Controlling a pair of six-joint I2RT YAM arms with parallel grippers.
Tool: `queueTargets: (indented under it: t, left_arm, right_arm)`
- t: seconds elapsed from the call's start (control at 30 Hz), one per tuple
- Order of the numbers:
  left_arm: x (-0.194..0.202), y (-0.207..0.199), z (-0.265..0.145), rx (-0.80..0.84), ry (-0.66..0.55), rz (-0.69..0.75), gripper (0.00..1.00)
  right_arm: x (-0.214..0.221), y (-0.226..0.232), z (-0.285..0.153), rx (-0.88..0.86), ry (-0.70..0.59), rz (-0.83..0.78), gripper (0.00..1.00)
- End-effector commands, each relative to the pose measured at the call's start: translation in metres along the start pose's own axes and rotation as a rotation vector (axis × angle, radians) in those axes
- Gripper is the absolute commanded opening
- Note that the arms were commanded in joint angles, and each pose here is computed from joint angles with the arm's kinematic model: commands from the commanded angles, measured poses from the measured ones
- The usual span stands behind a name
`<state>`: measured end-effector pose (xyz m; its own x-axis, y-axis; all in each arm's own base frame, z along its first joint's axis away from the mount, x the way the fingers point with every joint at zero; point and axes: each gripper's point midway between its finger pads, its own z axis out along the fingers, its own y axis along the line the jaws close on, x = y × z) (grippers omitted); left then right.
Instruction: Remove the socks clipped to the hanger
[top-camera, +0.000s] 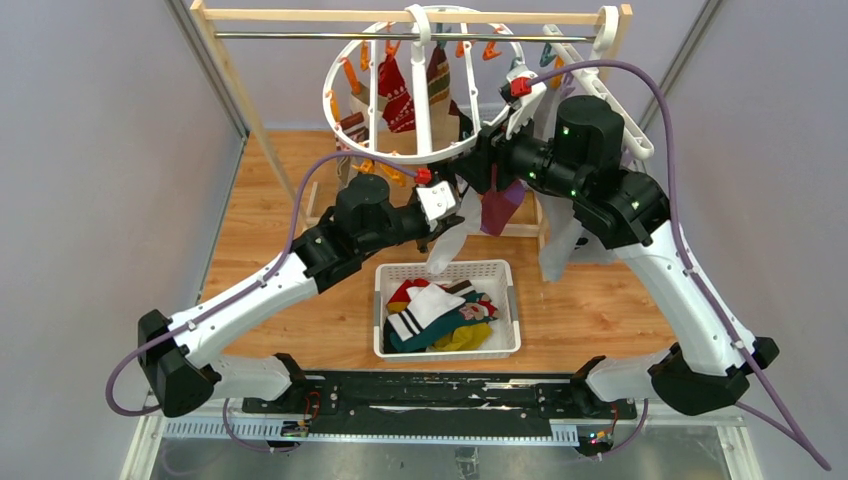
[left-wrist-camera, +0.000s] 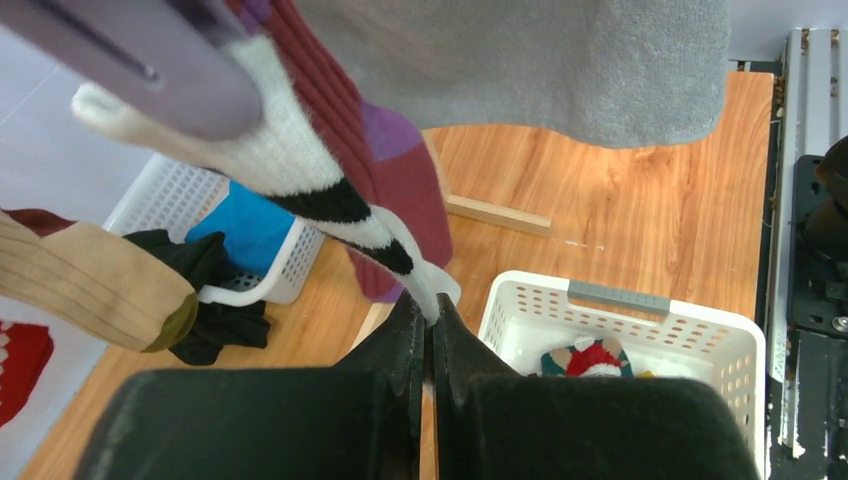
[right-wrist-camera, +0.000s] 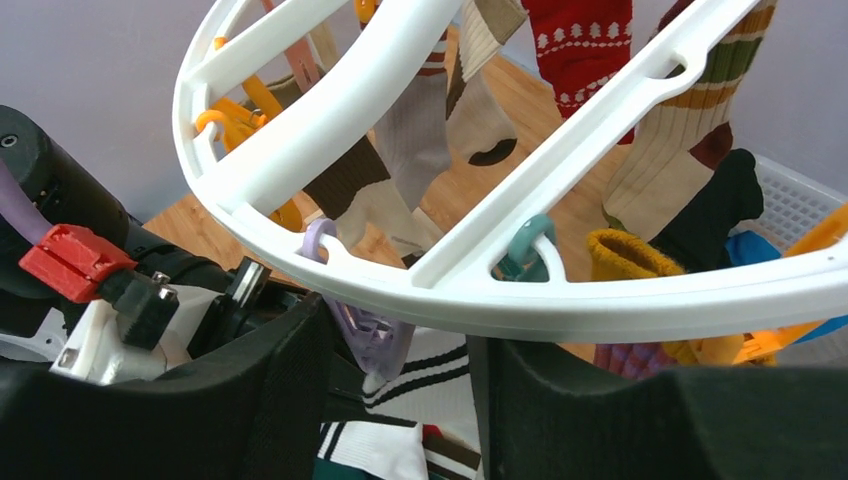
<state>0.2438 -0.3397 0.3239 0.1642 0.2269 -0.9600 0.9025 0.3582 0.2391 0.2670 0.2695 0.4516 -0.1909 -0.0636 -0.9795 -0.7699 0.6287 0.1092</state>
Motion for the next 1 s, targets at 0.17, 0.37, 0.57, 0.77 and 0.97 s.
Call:
queueTargets:
  t: [0.17, 0.37, 0.57, 0.77, 0.97]
  left_arm:
    - [-0.001, 0.000, 0.005, -0.016, 0.028, 0.030, 0.00]
    - [0.002, -0.001, 0.003, -0.020, 0.027, 0.033, 0.00]
    - [0.009, -0.006, -0.002, -0.006, 0.025, 0.055, 0.00]
    - [0.035, -0.026, -0.015, 0.100, 0.079, 0.174, 0.02]
    - [0.071, -0.044, -0.037, 0.233, 0.199, 0.337, 0.07]
  right_arm:
    - [-0.012, 0.005, 0.004, 0.024, -0.017, 0.002, 0.33]
    - [-0.014, -0.001, -0.001, 0.057, -0.022, -0.023, 0.08]
    - [-0.015, -0.003, -0.005, 0.063, -0.029, -0.062, 0.00]
    - [-0.008, 0.000, -0.009, 0.028, -0.038, -0.138, 0.17]
    - [0.017, 0.000, -0.018, -0.001, -0.008, -0.242, 0.51]
